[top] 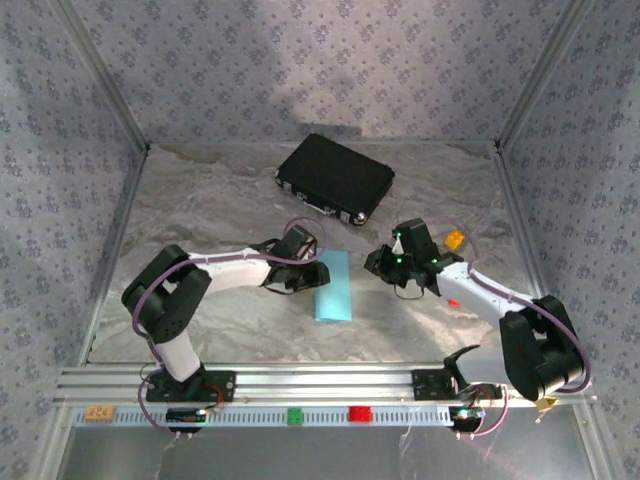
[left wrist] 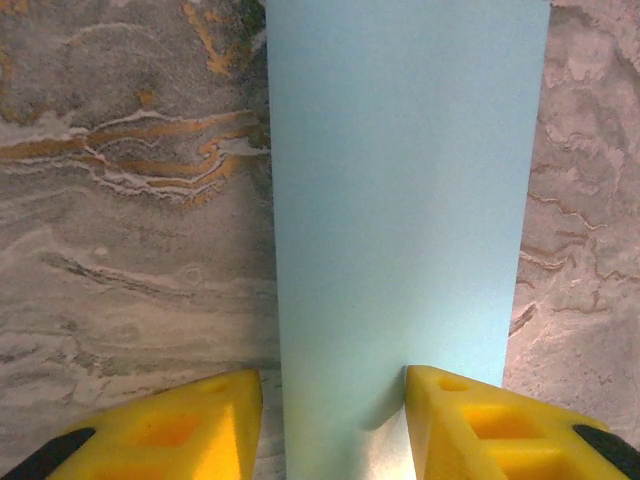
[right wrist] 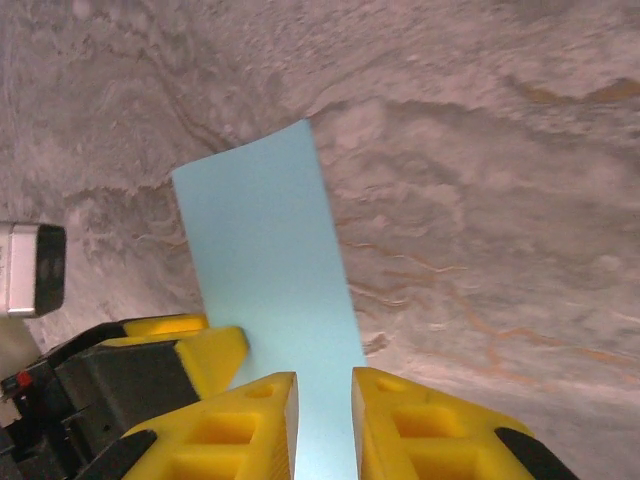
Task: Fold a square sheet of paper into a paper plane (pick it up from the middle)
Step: Hold the square sheet of paper at the center of the table.
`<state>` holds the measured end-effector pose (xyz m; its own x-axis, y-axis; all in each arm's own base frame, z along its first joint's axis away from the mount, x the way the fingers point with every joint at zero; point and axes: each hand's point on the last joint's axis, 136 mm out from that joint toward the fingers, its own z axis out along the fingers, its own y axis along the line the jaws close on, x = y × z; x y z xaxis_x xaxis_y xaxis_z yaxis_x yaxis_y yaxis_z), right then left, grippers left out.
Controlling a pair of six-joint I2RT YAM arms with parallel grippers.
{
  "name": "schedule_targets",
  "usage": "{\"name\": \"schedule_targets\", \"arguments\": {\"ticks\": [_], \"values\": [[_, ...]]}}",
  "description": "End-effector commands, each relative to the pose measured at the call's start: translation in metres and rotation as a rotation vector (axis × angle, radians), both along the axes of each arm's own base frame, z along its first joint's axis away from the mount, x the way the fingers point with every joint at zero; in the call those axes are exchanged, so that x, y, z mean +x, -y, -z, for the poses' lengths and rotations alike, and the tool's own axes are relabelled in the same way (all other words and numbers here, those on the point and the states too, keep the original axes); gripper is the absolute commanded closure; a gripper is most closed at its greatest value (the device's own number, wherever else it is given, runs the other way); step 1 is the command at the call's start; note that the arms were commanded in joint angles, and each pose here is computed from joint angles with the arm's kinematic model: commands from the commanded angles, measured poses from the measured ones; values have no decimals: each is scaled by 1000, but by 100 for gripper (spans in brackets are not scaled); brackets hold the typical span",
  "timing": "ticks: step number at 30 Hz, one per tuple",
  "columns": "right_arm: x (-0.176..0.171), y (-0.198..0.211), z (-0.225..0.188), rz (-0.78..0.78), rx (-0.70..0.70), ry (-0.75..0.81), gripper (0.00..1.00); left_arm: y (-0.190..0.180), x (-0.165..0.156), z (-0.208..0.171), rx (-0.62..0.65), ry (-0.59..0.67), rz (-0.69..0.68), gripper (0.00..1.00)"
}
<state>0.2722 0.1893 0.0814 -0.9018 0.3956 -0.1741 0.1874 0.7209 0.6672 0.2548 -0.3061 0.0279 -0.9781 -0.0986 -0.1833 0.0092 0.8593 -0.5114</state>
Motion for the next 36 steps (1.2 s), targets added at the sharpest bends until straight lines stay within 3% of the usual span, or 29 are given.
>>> {"name": "schedule_targets", "arguments": {"ticks": [1,36], "values": [[-15,13,17,3,-42,-57,77,-3,-3,14,58,-17,25,58],[-16,14,18,-8,-37,-56,77,-12,-7,37,172,-53,62,58]]}}
